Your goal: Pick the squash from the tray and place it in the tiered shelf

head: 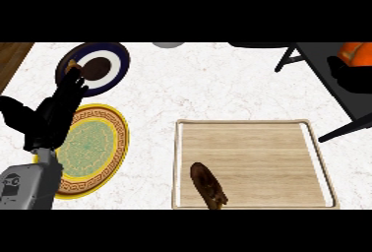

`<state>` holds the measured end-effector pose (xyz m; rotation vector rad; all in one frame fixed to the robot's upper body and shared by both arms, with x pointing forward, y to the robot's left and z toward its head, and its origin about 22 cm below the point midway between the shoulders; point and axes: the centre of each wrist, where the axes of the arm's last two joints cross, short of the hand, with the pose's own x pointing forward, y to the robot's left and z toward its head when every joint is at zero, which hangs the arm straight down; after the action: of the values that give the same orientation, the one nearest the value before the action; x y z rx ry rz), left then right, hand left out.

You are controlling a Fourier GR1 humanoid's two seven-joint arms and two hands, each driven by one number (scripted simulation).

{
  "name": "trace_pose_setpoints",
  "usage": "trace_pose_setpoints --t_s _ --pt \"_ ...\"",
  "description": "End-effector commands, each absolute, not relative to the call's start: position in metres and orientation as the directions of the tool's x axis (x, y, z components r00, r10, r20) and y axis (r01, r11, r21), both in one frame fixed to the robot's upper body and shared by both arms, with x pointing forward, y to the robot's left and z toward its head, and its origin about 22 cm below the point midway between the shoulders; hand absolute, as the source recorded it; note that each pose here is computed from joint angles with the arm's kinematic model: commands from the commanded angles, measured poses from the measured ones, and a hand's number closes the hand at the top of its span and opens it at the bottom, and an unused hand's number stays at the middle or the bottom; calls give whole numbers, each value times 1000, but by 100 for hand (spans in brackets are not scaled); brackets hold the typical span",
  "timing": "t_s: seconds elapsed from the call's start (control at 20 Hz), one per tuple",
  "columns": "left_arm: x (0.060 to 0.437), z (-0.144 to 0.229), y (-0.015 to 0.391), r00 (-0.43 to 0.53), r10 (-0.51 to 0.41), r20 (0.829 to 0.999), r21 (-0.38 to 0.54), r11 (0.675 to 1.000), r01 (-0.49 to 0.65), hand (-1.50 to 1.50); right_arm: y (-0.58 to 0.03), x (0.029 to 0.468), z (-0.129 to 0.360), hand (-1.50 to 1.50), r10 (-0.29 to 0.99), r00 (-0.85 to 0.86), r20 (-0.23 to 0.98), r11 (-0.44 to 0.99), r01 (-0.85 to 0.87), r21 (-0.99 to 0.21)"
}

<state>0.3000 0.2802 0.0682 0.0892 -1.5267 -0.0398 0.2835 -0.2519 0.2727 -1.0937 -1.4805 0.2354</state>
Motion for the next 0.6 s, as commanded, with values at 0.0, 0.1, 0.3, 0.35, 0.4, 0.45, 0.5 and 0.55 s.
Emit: trace_pose_setpoints --t_s 0.0,0.1,0.3,0.35,0.4,0.45,0.5,0.55 --pt "303 68 267 45 -93 995 95 995 -36 0 -299 290 255 150 698 188 691 526 520 -673" --pt "304 68 281 27 -107 994 108 994 -34 0 -329 297 259 150 686 198 700 517 543 -661" --pt "289 64 281 41 -92 995 93 996 -15 0 -356 292 241 150 664 194 722 531 556 -639" --pt "308 75 284 56 -83 995 84 996 -6 0 -364 304 240 150 666 199 719 535 544 -646" --pt "296 50 277 29 -76 997 76 997 -7 0 -365 298 240 150 675 180 715 534 549 -643" --pt "292 72 276 53 -68 996 69 997 -15 0 -379 291 232 150 674 191 714 528 551 -646" --pt "304 57 289 47 -83 995 85 996 -25 0 -363 311 227 150 675 207 709 525 541 -657" --pt "303 64 291 36 -84 996 86 995 -51 0 -397 285 222 150 672 193 715 533 544 -648"
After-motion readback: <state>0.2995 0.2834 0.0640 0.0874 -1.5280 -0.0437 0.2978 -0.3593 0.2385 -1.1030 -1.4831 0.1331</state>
